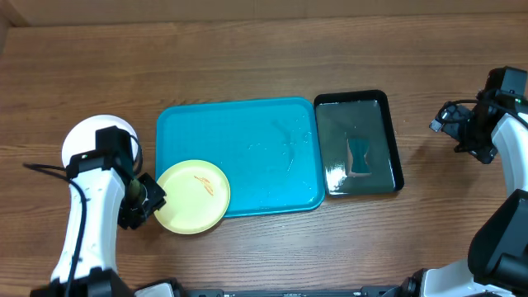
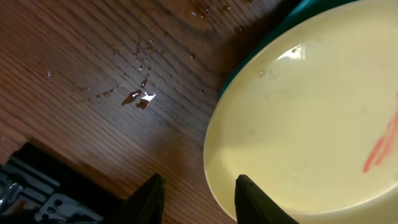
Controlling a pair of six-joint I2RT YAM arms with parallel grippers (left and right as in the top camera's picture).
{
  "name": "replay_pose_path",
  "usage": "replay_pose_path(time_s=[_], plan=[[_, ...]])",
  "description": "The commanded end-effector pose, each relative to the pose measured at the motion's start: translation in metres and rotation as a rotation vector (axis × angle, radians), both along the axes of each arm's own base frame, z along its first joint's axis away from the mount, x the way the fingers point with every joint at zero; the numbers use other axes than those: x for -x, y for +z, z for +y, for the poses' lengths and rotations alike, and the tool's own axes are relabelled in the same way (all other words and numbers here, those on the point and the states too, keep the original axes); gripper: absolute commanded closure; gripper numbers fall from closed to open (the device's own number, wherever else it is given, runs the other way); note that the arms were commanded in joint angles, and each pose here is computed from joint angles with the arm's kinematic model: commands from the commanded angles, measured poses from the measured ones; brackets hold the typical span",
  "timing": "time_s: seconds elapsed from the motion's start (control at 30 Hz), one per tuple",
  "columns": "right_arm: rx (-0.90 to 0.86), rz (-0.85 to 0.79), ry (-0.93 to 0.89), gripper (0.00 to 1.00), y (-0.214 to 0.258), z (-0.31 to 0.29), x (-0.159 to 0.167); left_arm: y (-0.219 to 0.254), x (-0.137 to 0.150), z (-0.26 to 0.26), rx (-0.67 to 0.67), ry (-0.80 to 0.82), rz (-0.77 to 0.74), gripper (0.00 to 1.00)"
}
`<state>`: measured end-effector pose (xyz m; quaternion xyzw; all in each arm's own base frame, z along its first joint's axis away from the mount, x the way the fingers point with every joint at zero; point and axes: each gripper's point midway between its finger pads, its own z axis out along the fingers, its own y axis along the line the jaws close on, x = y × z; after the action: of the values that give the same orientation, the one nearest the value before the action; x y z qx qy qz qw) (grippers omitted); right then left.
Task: Clean dirty plates on tray and stack at the side
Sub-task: 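Release the plate and grasp the yellow plate's rim with the left gripper, then drag the yellow plate onto the teal tray center with the left gripper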
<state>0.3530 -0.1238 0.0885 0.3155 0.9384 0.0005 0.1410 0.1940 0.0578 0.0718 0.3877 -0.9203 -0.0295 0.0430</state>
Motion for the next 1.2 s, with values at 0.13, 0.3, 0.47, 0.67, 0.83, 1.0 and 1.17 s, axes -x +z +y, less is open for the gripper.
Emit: replay_pose_path(time_s=[0.13,0.3,0.47,0.67,0.83,1.0,1.17], plan=[[0.003,-0.016,-0.010,0.00,0.004,-0.002,-0.004,-0.028,0.007,0.002,0.013,0.024,0.094,0.66],[0.003,-0.017,-0.010,0.00,0.004,-0.002,-0.004,-0.036,0.002,0.003,0.015,0.023,0.103,0.71],[0.003,-0.017,-0.010,0.00,0.004,-0.002,-0.004,-0.040,0.000,0.003,0.016,0.023,0.106,0.72],[0.003,-0.017,-0.010,0.00,0.004,-0.002,-0.004,-0.045,0.001,0.003,0.015,0.023,0.102,0.74],[0.003,-0.017,-0.010,0.00,0.004,-0.002,-0.004,-0.053,0.005,0.002,0.016,0.022,0.103,0.84],[0.003,-0.017,-0.010,0.00,0.004,-0.002,-0.004,-0.052,-0.001,-0.005,0.059,0.009,0.078,0.96],[0.003,-0.017,-0.010,0.00,0.004,-0.002,-0.004,-0.036,-0.032,-0.025,0.196,-0.034,-0.035,0.96]])
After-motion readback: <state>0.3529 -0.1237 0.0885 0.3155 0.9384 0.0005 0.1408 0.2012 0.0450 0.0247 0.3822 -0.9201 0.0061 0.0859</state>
